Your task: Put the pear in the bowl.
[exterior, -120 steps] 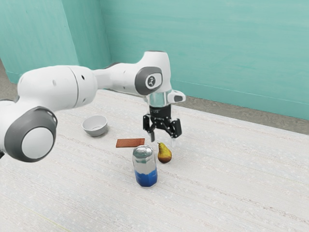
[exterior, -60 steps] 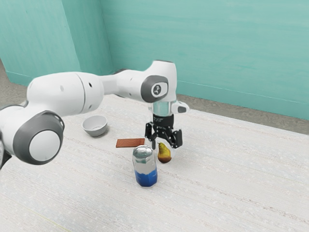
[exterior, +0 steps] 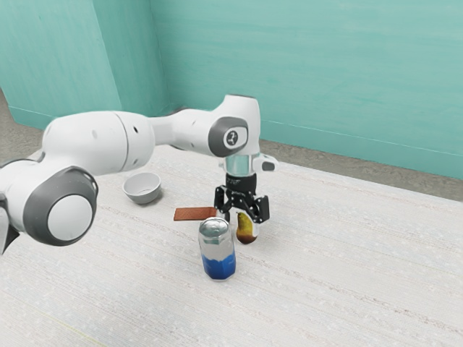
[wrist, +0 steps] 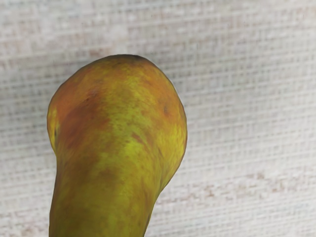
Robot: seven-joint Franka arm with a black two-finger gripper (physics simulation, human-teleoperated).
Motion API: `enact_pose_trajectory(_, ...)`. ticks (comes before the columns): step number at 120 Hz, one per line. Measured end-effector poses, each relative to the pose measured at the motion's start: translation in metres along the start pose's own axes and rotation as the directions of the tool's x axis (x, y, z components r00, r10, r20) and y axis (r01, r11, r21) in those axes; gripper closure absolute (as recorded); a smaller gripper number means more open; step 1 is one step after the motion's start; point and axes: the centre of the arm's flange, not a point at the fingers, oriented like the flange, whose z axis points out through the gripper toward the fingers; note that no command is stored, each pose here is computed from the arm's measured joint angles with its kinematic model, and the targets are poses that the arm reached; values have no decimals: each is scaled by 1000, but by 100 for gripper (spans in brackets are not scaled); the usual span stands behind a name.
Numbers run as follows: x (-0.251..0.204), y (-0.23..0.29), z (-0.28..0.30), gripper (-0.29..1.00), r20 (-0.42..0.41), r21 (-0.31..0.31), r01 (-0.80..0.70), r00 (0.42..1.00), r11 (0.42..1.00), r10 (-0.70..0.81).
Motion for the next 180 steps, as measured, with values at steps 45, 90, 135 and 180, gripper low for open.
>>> enact_pose_trajectory(45,20,-13,1,0,-47,-2,4,999,1000,-4)
enact_pose_trajectory(90,28,-16,18,0,-42,-6,-7,999,1000,7)
enact_pose_trajectory(135,30,-18,19,22,-55,-10,-5,998,1000,4)
enact_pose_trajectory(180,30,-18,17,38,-61,-7,-4,998,1000,3)
